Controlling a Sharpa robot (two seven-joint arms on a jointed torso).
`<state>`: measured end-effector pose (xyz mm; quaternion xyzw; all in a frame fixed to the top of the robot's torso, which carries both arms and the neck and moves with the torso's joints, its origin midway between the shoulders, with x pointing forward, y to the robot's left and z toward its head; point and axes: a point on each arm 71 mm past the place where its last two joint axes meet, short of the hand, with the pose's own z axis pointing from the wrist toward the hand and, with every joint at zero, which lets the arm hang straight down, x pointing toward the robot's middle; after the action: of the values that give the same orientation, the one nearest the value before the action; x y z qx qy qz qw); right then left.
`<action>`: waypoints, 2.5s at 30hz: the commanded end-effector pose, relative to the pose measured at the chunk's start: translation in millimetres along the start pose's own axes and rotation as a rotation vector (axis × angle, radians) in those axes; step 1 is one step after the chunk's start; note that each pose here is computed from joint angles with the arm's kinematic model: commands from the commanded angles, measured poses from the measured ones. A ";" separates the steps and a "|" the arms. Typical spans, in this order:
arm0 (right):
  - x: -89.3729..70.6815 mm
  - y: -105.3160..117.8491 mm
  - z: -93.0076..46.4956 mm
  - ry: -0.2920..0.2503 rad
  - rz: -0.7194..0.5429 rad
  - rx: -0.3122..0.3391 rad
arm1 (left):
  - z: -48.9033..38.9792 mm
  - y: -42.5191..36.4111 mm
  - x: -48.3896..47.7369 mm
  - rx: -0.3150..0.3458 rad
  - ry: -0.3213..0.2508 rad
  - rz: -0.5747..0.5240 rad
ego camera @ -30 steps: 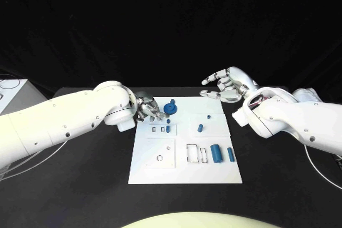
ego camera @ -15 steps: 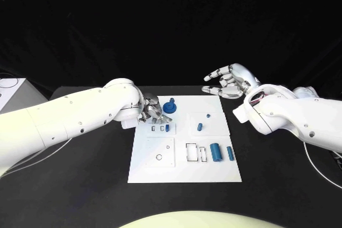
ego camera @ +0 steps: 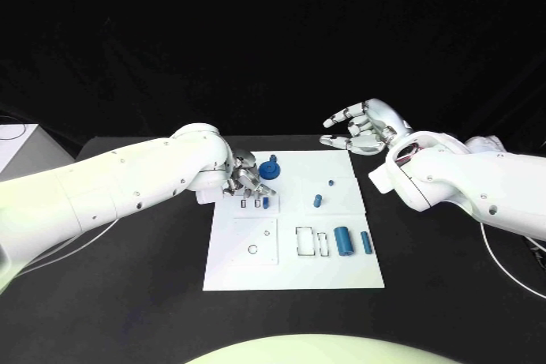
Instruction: Assemble the parts on the task board
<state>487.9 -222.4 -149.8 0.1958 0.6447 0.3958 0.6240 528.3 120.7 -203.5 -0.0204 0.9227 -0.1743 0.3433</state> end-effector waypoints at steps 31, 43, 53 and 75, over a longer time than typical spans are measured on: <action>3.8 2.2 2.3 0.018 -0.002 -0.001 | 12.5 -1.3 7.2 -0.016 0.070 -0.004; 4.9 2.8 2.8 0.023 -0.002 -0.001 | 13.6 -2.5 8.7 -0.012 0.077 -0.011; 5.2 2.6 2.9 0.027 -0.004 0.000 | 13.9 -2.6 8.6 -0.009 0.076 -0.024; 5.3 2.1 3.5 0.030 -0.006 0.002 | 10.5 4.8 5.3 0.004 0.039 -0.091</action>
<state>490.2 -217.5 -151.3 0.1959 0.6518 0.3936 0.6180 531.4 123.3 -217.5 -0.0460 0.9324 -0.1773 0.3115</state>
